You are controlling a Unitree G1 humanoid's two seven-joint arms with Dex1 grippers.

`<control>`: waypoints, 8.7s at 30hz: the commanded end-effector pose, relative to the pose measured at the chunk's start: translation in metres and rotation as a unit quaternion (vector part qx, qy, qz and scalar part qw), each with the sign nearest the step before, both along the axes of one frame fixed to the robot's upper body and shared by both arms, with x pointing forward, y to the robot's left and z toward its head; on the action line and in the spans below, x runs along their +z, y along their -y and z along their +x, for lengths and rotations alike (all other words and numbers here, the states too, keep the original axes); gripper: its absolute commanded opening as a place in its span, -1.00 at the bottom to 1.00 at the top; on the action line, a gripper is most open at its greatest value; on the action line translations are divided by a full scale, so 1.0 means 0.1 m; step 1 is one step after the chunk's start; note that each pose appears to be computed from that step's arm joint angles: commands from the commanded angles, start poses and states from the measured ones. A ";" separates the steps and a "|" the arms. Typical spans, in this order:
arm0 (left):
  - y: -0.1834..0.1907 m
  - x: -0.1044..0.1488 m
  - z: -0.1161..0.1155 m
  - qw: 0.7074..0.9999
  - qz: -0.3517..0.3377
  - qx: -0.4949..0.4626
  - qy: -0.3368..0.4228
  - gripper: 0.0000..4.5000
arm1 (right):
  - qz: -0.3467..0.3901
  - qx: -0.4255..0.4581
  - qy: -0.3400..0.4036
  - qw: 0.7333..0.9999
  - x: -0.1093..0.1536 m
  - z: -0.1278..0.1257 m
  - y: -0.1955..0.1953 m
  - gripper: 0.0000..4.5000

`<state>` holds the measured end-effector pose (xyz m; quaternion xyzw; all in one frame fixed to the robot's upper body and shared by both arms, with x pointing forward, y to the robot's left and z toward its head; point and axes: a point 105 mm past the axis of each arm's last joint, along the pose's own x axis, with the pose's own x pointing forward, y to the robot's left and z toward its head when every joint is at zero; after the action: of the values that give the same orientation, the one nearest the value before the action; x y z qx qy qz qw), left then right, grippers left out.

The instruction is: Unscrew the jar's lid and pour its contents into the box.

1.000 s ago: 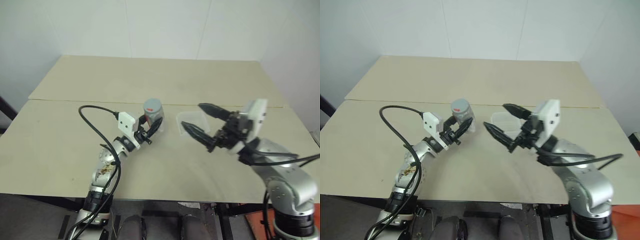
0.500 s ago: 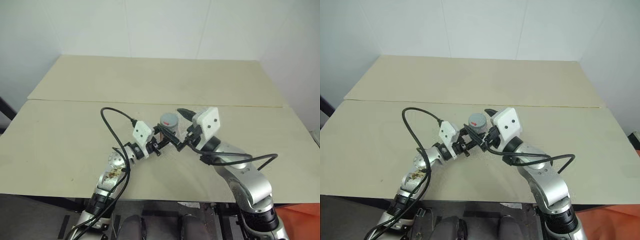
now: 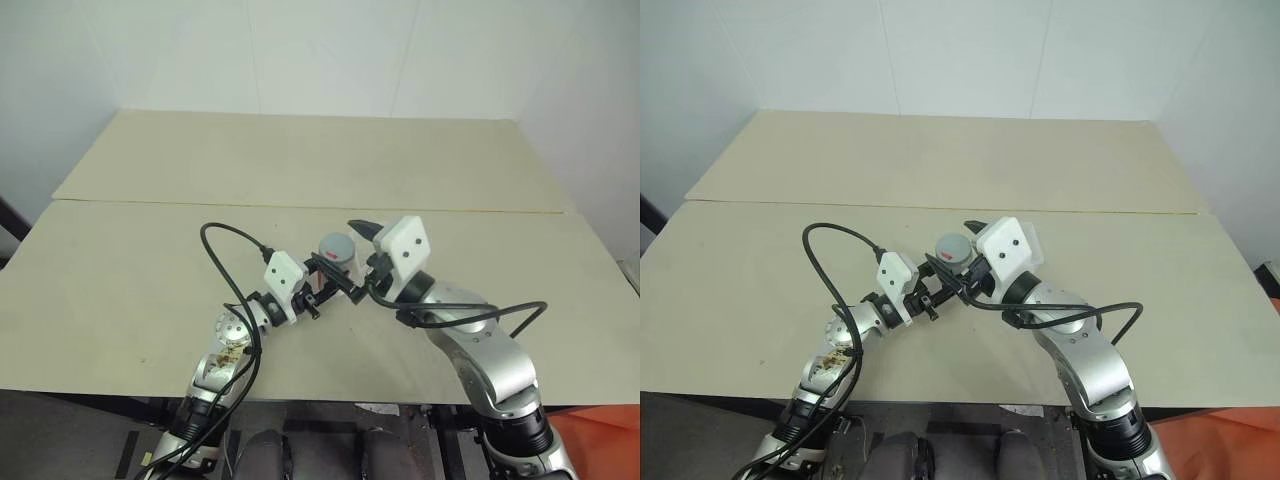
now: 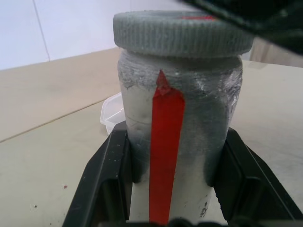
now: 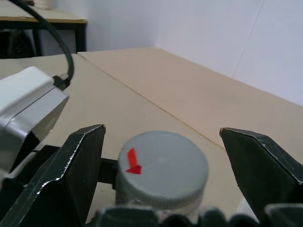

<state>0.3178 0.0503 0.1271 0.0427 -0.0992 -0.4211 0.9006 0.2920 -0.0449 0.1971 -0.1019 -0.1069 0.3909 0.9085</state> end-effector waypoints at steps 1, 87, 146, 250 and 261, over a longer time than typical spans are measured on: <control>0.05 0.18 -0.06 0.999 -0.013 -0.009 0.037 -0.14 | 0.008 0.015 0.015 1.000 0.10 -0.07 -0.04 1.00; 0.15 0.19 -0.31 0.992 -0.034 -0.113 0.049 -0.14 | -0.045 0.448 0.049 0.891 0.38 0.19 0.48 0.99; 0.14 0.11 -0.22 0.995 -0.012 -0.089 0.049 -0.14 | -0.003 -0.043 0.035 0.998 0.09 -0.17 0.16 0.25; 0.15 0.09 -0.28 0.991 -0.009 -0.121 0.048 -0.14 | -0.018 0.150 0.085 0.985 0.23 -0.15 0.11 0.99; 0.15 0.09 -0.27 0.991 -0.009 -0.122 0.050 -0.14 | -0.022 0.124 0.059 0.990 0.14 -0.10 0.18 0.99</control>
<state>0.2910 0.0377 0.1265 0.0350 -0.1279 -0.5212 0.8431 0.2844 -0.0588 0.2027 -0.1280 -0.1493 0.5058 0.8400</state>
